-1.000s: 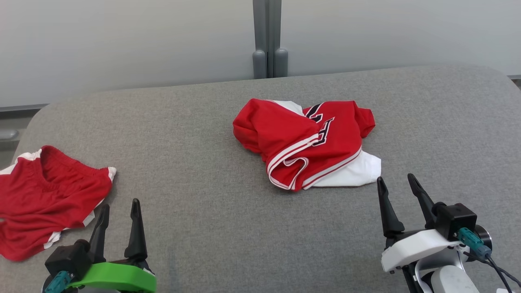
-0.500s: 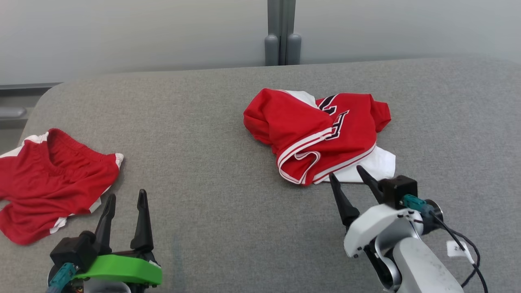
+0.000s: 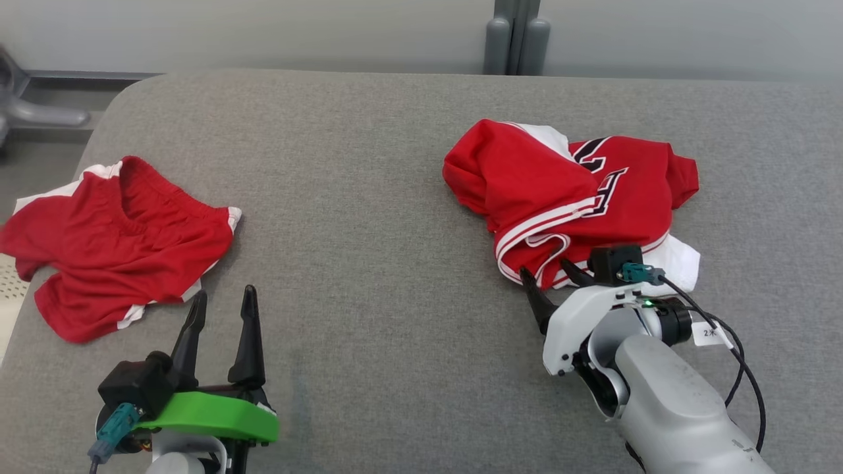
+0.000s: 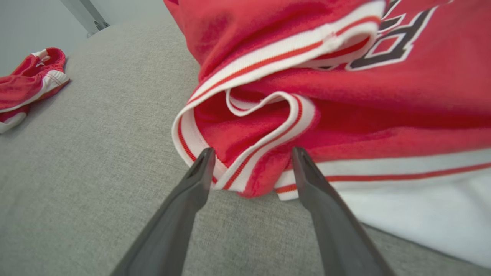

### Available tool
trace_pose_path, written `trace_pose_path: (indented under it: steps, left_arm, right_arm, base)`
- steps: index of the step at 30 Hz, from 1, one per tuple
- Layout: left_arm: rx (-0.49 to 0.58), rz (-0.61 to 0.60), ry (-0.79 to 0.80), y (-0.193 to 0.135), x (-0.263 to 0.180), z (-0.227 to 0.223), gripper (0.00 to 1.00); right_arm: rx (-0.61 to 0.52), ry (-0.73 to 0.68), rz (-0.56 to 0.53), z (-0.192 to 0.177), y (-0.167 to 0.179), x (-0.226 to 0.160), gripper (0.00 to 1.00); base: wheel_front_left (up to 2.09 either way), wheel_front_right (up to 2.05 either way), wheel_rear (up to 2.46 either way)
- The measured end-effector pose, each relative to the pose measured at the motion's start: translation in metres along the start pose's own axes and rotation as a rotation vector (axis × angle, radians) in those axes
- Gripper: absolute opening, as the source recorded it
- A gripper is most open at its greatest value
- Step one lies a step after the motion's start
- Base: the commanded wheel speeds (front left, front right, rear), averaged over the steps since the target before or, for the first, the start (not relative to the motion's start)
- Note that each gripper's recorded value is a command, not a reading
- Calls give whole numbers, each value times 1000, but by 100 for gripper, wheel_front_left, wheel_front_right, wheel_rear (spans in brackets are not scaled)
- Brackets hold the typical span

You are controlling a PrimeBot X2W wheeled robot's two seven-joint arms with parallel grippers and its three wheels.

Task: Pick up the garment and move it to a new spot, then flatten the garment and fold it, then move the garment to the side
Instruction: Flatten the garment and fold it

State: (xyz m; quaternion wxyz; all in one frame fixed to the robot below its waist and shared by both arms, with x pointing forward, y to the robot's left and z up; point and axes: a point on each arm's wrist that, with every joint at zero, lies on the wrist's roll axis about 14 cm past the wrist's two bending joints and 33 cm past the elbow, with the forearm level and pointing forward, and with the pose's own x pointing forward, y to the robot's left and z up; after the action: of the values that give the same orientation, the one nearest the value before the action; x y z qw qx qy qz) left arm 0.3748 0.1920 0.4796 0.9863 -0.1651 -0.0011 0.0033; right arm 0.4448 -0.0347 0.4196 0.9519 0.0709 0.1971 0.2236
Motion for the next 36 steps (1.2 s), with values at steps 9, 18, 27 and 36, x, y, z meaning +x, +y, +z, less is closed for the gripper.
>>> trace_pose_path:
  steps: [9,18,27,36]
  left_arm:
    - [4,34,-2,13,-6,2,100]
    - [5,31,-29,12,-8,11,100]
    - [4,-11,-51,-1,0,17,100]
    - [-1,-48,-46,-14,5,14,100]
  right_arm:
    - [16,-20,19,5,6,19,0]
    - [45,-286,190,88,63,16,0]
    - [52,-747,464,267,137,-43,0]
    - [65,-1006,369,359,97,-89,0]
  base:
    - [0,0,0]
    - [0,0,0]
    - [0,0,0]
    - [0,0,0]
